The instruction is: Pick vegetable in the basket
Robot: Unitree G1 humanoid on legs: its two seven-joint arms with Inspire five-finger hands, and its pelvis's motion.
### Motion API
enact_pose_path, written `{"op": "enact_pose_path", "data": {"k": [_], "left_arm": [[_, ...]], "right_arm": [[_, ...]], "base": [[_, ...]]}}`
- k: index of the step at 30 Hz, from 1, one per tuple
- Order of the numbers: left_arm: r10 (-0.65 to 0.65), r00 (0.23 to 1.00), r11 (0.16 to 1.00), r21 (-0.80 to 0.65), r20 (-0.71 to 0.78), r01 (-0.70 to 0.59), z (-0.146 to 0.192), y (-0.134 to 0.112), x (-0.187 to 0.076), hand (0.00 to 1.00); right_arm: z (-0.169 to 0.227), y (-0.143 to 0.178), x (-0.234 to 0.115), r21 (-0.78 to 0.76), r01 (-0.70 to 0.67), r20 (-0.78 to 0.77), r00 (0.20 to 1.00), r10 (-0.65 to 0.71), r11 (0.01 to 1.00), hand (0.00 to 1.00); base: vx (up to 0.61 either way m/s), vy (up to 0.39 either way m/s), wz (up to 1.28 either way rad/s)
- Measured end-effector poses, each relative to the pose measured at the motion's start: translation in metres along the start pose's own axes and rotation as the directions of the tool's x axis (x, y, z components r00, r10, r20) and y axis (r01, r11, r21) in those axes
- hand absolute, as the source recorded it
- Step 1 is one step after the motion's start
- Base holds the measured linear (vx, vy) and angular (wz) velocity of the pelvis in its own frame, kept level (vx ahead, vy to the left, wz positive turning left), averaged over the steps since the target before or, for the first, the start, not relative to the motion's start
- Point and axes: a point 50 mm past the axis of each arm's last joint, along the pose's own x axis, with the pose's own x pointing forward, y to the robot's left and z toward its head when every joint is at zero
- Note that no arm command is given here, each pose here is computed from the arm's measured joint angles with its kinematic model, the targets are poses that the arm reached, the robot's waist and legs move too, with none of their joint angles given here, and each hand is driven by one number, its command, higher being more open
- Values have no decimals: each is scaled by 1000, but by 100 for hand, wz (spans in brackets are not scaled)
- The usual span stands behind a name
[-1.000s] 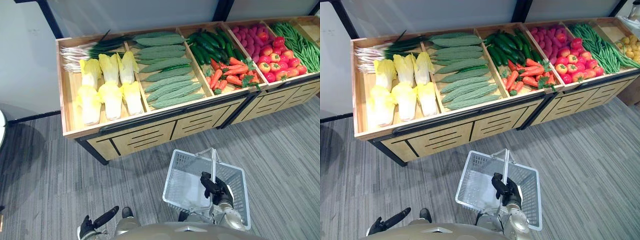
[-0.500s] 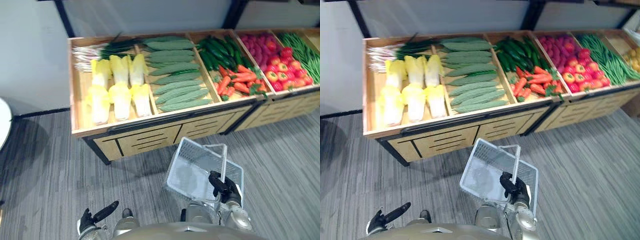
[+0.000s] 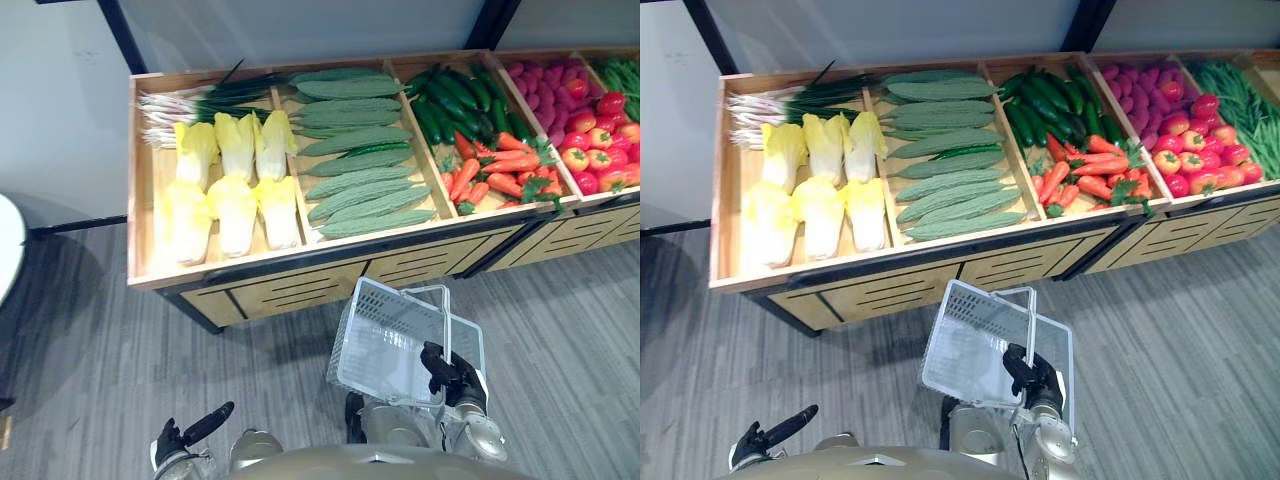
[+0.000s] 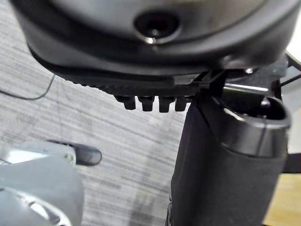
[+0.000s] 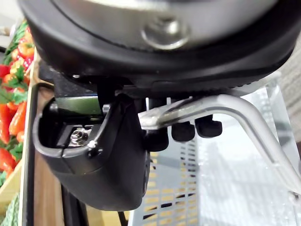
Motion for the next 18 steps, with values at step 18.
{"op": "enact_pose_path", "data": {"k": [18], "left_arm": [[86,995,992,-93,56,-81,20,14,5,100]], "right_arm": [[-3,-25,2,41,144,-19,989,-144,989,0]], "base": [[153,69,-19]]}}
